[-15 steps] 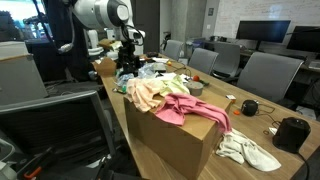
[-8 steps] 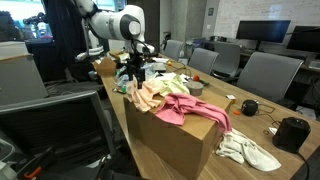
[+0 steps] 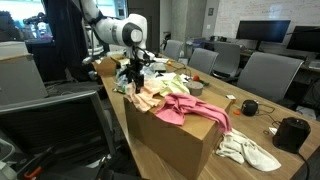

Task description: Put the peach and pink shirts and the green towel on the backrest of the chair respectively

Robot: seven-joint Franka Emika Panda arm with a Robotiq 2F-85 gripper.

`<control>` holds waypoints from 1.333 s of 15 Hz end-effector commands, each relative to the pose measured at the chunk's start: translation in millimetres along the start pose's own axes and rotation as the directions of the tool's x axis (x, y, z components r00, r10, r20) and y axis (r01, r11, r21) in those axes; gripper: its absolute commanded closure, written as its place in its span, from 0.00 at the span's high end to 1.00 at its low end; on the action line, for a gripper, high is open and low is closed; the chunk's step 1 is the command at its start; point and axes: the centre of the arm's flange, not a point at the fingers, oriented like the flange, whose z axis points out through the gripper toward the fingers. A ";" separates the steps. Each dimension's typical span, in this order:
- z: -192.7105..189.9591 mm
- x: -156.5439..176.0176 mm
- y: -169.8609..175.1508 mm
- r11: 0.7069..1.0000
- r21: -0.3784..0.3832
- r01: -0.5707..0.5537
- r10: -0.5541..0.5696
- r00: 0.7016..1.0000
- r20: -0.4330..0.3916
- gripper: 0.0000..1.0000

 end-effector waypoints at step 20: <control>-66.1 -45.8 -11.9 0.998 0.025 0.065 -0.063 0.996 -0.056 0.02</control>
